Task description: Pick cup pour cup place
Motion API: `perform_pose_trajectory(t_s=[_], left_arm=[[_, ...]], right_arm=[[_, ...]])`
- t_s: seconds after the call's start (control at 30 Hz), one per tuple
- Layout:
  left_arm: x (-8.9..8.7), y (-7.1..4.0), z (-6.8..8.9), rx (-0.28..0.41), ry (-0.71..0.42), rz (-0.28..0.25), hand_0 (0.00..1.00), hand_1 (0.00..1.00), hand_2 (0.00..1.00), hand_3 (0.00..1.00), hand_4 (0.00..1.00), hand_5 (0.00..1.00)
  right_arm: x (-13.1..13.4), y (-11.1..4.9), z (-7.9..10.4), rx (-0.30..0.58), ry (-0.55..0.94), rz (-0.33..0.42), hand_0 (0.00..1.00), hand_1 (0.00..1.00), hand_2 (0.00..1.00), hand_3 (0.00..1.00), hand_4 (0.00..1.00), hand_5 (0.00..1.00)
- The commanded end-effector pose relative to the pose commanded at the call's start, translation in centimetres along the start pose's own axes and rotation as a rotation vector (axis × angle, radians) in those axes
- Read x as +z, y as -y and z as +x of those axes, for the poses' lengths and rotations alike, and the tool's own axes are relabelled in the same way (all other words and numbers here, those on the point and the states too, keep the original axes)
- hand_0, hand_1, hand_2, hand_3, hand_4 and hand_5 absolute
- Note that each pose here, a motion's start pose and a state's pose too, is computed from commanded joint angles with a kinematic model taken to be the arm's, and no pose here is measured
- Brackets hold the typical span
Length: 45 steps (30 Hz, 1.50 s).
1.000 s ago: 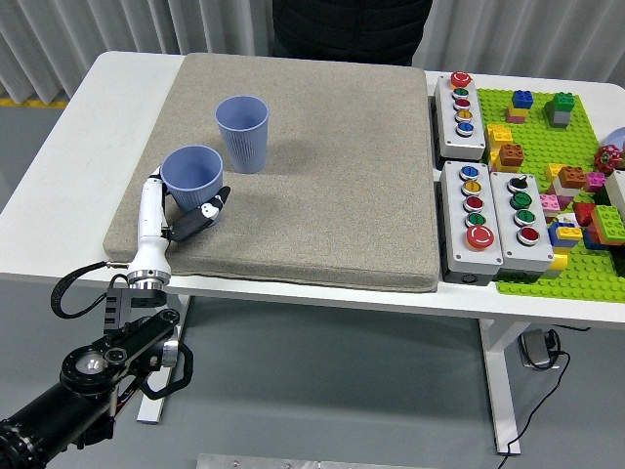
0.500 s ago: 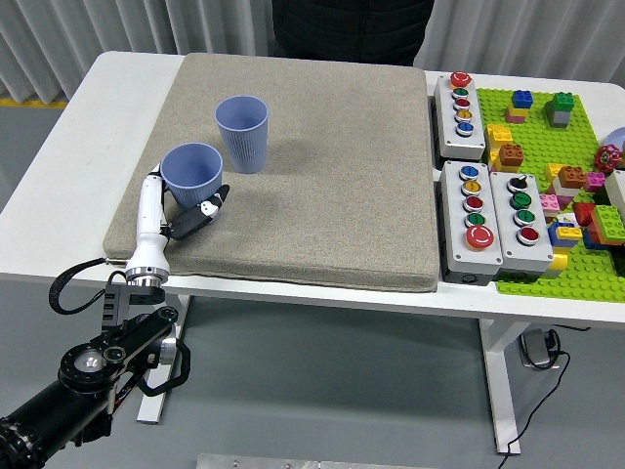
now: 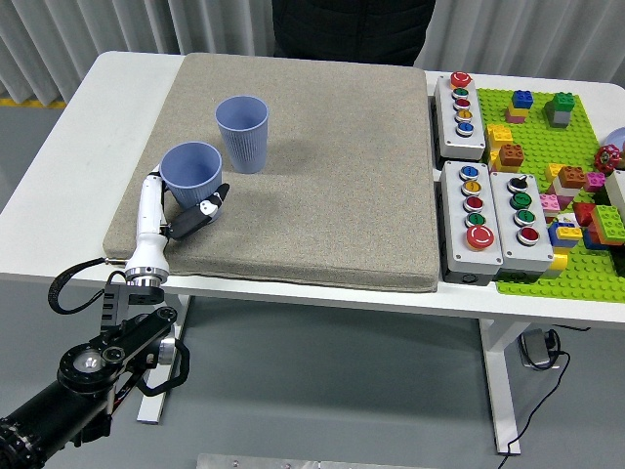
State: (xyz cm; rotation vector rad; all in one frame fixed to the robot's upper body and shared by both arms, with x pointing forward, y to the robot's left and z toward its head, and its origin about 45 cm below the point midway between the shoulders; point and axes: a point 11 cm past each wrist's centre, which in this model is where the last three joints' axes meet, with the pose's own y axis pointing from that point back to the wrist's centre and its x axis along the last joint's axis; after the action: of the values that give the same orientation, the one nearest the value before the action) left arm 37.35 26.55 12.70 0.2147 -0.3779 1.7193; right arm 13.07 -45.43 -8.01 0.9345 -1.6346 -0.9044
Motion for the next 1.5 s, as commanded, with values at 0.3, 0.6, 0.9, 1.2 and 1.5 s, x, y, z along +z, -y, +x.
perform_pose_trajectory(t_s=[0.3, 0.6, 0.9, 1.2, 1.5], left_arm=[[-0.02, 0.05, -0.10, -0.013, 0.005, 0.003, 0.668, 0.696, 0.830, 0.794, 0.927, 0.402], [-0.16, -0.18, -0.31, -0.025, 0.019, 0.003, 0.672, 0.701, 0.834, 0.794, 0.936, 0.416], [-0.06, -0.27, -0.45, -0.040, 0.021, 0.000, 0.686, 0.717, 0.841, 0.793, 0.959, 0.440], [0.24, 0.13, -0.29, -0.067, 0.043, -0.005, 0.784, 0.819, 0.967, 0.972, 0.971, 0.453], [-0.08, -0.11, 0.32, -0.060, 0.053, 0.001, 0.788, 0.825, 0.971, 0.972, 0.971, 0.453]], right_arm=[[-0.07, -0.01, -0.01, 0.000, -0.001, 0.001, 0.703, 0.682, 0.605, 0.601, 0.042, 0.388], [0.19, 0.02, 0.02, 0.000, -0.008, -0.004, 0.703, 0.683, 0.606, 0.601, 0.042, 0.393], [0.31, 0.03, 0.02, 0.000, -0.007, -0.006, 0.703, 0.683, 0.606, 0.601, 0.042, 0.396], [0.08, 0.01, 0.05, 0.001, -0.002, -0.001, 0.703, 0.683, 0.606, 0.602, 0.041, 0.397], [0.13, 0.02, 0.10, 0.002, -0.003, -0.002, 0.703, 0.682, 0.606, 0.601, 0.041, 0.397]])
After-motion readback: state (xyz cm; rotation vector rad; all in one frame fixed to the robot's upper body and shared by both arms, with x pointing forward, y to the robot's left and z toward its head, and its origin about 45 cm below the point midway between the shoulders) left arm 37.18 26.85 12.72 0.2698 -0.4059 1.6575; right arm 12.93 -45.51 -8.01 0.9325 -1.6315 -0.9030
